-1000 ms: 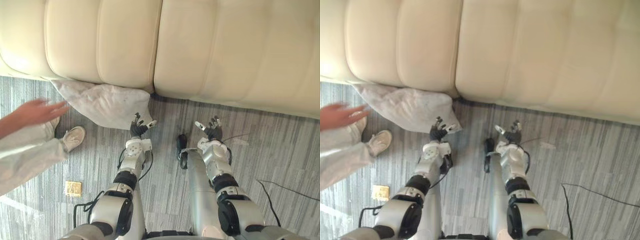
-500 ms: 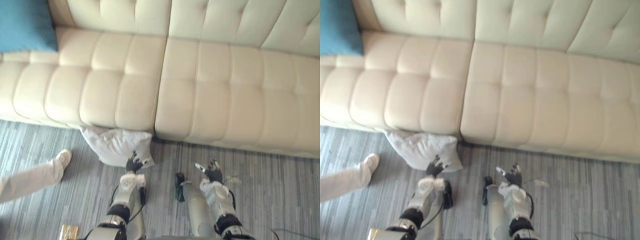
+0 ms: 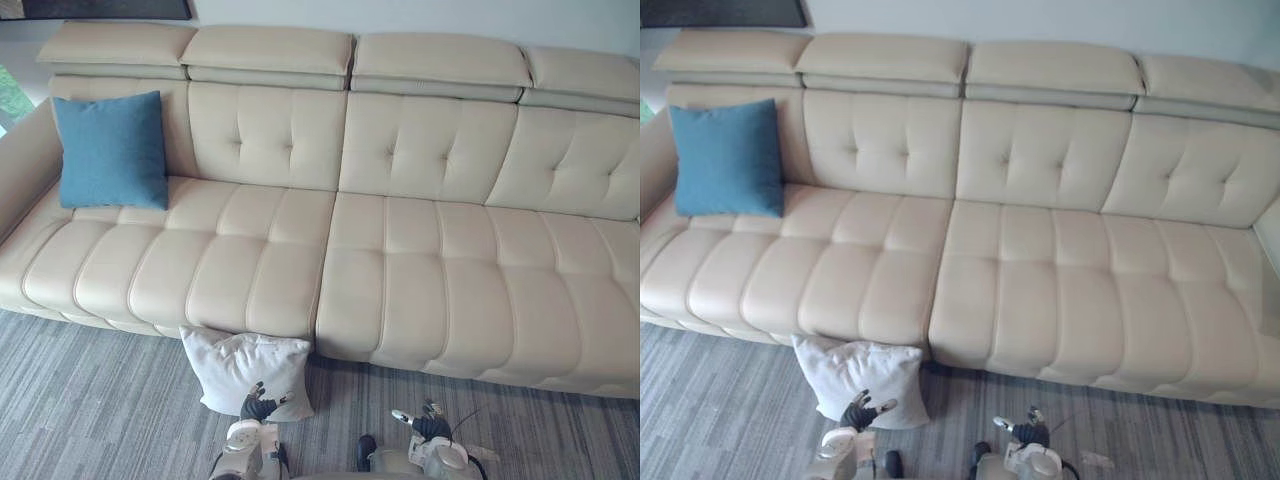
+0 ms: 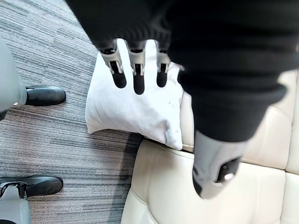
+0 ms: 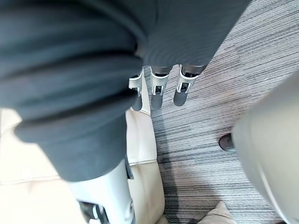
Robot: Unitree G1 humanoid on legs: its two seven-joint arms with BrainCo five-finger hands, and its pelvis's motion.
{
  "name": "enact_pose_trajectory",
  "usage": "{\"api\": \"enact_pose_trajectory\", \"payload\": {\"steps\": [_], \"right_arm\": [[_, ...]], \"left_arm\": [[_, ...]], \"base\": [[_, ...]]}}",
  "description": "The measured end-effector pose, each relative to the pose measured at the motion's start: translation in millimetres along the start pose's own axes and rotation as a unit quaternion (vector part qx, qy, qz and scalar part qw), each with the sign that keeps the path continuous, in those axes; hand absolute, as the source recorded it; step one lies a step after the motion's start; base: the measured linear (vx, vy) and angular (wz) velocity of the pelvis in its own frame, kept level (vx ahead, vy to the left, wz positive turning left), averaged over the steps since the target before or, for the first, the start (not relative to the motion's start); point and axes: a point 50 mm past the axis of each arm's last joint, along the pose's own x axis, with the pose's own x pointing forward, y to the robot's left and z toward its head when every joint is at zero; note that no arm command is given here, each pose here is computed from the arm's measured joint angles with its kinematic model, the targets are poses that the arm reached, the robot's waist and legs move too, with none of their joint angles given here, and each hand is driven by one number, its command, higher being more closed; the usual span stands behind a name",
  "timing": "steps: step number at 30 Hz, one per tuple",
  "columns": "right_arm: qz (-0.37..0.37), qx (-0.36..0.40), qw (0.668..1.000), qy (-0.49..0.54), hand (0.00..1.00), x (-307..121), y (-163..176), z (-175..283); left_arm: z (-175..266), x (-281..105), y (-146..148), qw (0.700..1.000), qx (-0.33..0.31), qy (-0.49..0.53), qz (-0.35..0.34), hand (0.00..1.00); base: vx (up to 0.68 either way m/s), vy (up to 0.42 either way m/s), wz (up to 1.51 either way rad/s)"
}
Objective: Pick up cushions and gather them together orderly.
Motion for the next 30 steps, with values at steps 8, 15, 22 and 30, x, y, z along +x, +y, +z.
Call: {"api": "enact_pose_trajectory", "payload": {"steps": [8, 15, 22, 30], "right_arm": [[-0.008, -0.022, 0.999, 0.027, 0.0, 0.5, -10.8, -9.7], [0.002, -0.039, 0.999, 0.002, 0.0, 5.0, -5.2, 6.4], [-0.019, -0.043, 0.999, -0.002, 0.0, 6.5, -20.2, 10.9], [-0.018, -0.039, 0.999, 0.023, 0.0, 6.1, -18.8, 2.2]], "left_arm": [[-21.5, -6.3, 8.4, 0.999, -0.008, 0.034, 0.011, 0.0], [-10.4, -3.7, 3.1, 1.0, -0.006, 0.013, 0.004, 0.0], [-9.5, -3.3, 1.1, 1.0, 0.027, 0.011, -0.011, 0.0], [-5.7, -0.5, 14.5, 0.996, 0.088, 0.009, -0.014, 0.0]], "base": [[-0.03, 0.022, 0.11], [-0.15, -0.015, 0.42], [-0.03, 0.13, 0.5], [0.08, 0.174, 0.36]]}}
